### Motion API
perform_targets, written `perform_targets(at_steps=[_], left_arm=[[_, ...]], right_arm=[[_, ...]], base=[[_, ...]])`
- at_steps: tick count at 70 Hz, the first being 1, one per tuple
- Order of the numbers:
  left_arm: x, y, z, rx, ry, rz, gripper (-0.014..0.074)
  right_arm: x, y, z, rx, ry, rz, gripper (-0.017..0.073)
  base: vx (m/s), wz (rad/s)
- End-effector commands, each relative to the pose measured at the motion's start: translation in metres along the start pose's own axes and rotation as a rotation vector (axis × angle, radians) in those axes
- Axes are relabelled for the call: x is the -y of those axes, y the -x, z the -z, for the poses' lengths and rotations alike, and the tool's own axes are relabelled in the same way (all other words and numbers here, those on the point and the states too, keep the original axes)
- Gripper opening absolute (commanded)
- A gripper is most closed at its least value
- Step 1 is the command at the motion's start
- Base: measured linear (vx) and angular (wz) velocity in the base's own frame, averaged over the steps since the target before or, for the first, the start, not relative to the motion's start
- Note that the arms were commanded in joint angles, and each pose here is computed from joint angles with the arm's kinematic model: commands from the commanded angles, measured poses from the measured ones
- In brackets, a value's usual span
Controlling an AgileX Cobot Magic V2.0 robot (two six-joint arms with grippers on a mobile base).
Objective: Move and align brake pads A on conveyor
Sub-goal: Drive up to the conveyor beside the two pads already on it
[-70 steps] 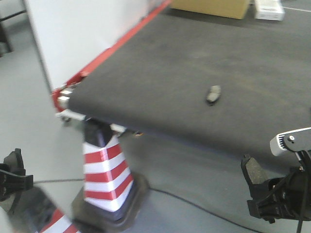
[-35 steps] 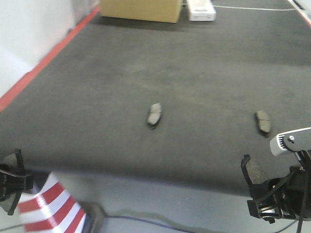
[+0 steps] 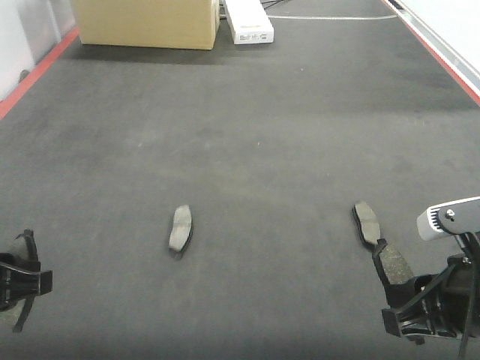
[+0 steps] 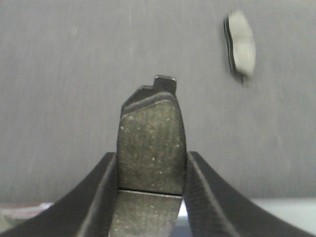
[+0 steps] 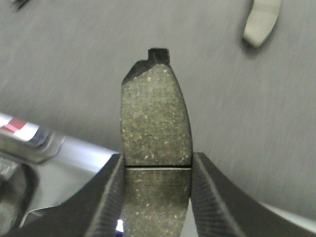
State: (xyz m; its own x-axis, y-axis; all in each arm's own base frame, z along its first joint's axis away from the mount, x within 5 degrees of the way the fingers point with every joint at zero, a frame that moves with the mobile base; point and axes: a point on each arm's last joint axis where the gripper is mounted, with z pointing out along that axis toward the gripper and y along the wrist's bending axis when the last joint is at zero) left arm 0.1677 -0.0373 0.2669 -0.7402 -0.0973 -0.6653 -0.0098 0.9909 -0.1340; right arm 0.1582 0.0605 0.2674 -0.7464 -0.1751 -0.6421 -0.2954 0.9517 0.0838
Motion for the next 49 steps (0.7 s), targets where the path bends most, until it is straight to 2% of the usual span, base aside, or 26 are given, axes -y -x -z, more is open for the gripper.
perform_targets(at_steps=[1, 49], left_arm=[[0.0042, 0.0127, 0.0079, 0.102, -0.039, 0.0, 0.0177], [0.0042, 0.0127, 0.0079, 0.102, -0.039, 0.0, 0.0177]], right_arm=[[-0.001, 0.014, 0.0078, 0.107, 0.004, 0.014, 0.009], [-0.001, 0.0143, 0.0078, 0.109, 0.004, 0.014, 0.009]], base=[[0.26, -0.06], [0.17, -0.06]])
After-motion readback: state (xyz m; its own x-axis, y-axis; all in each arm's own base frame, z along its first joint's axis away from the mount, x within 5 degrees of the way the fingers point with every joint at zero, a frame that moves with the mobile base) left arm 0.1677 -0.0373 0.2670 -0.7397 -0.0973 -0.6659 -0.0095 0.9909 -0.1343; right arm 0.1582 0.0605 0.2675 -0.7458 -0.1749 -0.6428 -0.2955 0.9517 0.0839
